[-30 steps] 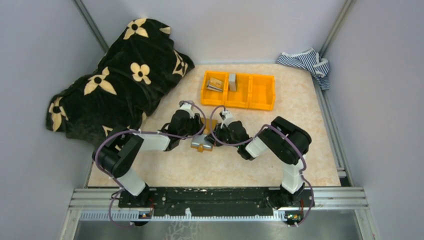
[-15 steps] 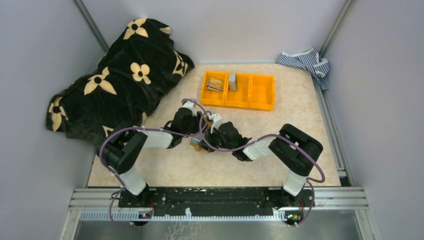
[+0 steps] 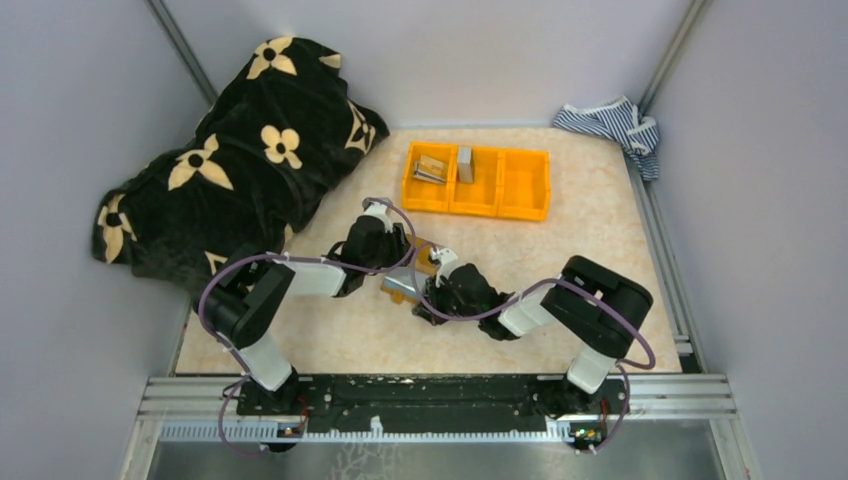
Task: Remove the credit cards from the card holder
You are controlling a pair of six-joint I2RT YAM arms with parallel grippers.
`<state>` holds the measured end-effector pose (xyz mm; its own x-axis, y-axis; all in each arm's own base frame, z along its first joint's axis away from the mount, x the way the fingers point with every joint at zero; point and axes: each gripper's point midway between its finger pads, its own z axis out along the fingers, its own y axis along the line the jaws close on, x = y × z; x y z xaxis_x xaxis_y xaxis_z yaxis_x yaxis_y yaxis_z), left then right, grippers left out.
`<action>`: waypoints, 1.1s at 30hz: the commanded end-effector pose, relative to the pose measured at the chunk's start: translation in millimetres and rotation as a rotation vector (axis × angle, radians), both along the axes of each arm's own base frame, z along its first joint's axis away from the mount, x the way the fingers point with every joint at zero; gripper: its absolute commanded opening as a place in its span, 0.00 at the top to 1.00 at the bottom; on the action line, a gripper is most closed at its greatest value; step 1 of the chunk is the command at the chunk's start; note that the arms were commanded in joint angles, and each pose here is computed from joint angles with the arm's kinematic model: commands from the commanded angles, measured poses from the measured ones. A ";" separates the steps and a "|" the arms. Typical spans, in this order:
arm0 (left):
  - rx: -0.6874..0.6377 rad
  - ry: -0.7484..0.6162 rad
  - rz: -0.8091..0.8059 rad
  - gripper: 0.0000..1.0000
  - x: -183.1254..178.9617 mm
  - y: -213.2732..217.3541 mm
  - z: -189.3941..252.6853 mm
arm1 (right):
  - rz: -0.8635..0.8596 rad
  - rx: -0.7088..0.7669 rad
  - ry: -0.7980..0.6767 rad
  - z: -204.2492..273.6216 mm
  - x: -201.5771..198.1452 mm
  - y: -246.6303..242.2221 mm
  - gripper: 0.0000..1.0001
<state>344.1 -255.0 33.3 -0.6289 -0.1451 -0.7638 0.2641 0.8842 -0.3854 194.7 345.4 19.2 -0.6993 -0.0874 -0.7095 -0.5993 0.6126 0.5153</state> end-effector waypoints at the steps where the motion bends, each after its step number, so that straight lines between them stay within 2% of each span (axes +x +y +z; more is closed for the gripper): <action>1: 0.037 0.102 -0.018 0.46 -19.0 3.9 -21.1 | -0.047 0.022 -0.018 8.4 -3.9 -11.1 1.00; 7: 0.062 0.126 -0.009 0.47 -28.8 7.0 -29.3 | -0.116 0.001 -0.025 6.5 11.5 -18.3 1.00; 12: 0.079 0.169 0.000 0.47 -41.7 14.3 -39.6 | -0.159 0.120 0.010 19.8 34.9 -30.9 1.00; 17: 0.090 0.193 -0.002 0.47 -55.2 19.6 -42.1 | -0.186 0.080 -0.030 23.2 54.7 -40.5 1.00; 33: 0.059 0.334 -0.048 0.48 -125.6 24.4 -48.3 | -0.157 0.101 -0.038 17.2 96.1 -11.4 1.00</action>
<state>289.9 -232.5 29.9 -0.6804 -0.1704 -0.7128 0.1887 0.8991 -0.3951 270.7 310.6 22.6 -0.7084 0.0778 -0.7016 -0.4709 0.6883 0.5518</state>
